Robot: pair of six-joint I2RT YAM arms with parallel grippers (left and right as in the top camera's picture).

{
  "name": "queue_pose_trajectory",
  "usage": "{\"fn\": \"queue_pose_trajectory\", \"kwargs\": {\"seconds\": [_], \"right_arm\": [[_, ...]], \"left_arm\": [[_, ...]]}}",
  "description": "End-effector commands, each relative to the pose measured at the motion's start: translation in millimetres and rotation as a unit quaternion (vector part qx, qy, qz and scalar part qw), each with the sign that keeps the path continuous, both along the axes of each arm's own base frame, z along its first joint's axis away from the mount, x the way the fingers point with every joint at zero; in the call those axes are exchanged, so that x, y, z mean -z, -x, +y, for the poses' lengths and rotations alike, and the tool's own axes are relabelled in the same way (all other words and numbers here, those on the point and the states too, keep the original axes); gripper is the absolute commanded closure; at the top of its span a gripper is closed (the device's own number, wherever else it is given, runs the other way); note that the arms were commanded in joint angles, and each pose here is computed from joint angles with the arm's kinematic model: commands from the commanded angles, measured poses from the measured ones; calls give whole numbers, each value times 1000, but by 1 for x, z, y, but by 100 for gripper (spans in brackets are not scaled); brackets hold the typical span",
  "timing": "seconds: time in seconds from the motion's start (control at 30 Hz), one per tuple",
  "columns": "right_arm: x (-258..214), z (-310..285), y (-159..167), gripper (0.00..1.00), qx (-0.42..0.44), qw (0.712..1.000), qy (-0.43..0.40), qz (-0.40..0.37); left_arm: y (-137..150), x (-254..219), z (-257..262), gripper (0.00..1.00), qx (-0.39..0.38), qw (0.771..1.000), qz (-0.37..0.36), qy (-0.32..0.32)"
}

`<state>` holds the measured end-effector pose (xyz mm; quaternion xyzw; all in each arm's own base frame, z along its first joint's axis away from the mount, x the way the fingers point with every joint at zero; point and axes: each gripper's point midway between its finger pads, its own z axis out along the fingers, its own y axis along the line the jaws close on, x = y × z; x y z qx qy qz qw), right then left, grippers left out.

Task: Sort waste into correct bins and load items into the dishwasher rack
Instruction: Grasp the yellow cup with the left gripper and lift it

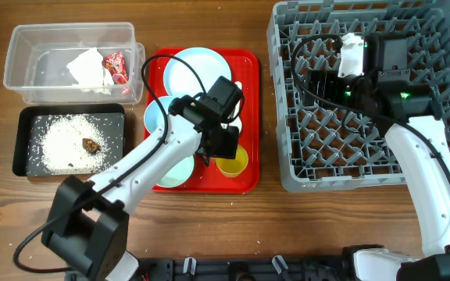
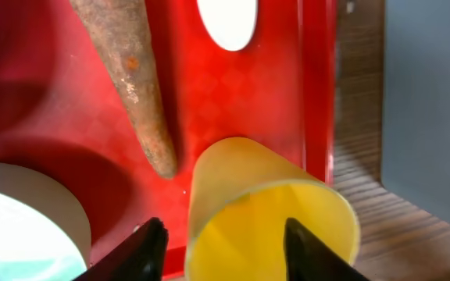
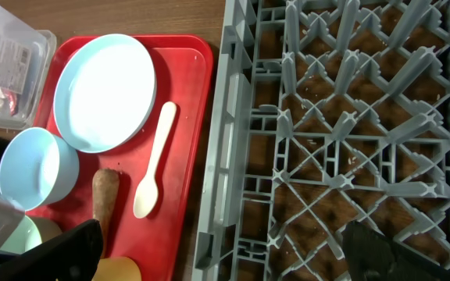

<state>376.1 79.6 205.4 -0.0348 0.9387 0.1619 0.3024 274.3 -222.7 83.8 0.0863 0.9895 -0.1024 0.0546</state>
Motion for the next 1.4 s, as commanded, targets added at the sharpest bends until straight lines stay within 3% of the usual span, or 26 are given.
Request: {"fn": "queue_pose_trajectory", "kwargs": {"seconds": [0.0,0.2,0.33,0.5,0.73,0.93,1.17,1.27,1.37], "right_arm": [[-5,3,-4,0,4,1000,-11,-2],[-5,3,-4,0,6,1000,-12,-1],[-6,4,-5,0,16,1000,-23,1],[-8,9,-4,0,3,999,-33,0],[-19,36,4,0,-51,994,-100,3],[-56,73,8,0,-154,968,-195,-48],[-99,108,25,0,-305,898,-296,-113],[-97,115,24,0,-340,874,-330,-108],[-95,125,21,0,-374,844,-370,-99]], "left_arm": [[2,24,4,59,6,999,20,-26],[2,37,3,96,6,999,35,-33],[-2,16,-10,96,8,1000,25,10],[-24,-25,-7,96,-48,997,-10,58],[-41,-57,11,96,-99,973,42,202],[-63,-104,8,96,-63,925,39,373],[-77,-166,25,96,-8,847,16,531],[-77,-184,31,96,22,823,4,567],[-75,-188,30,96,31,817,5,575]]}}
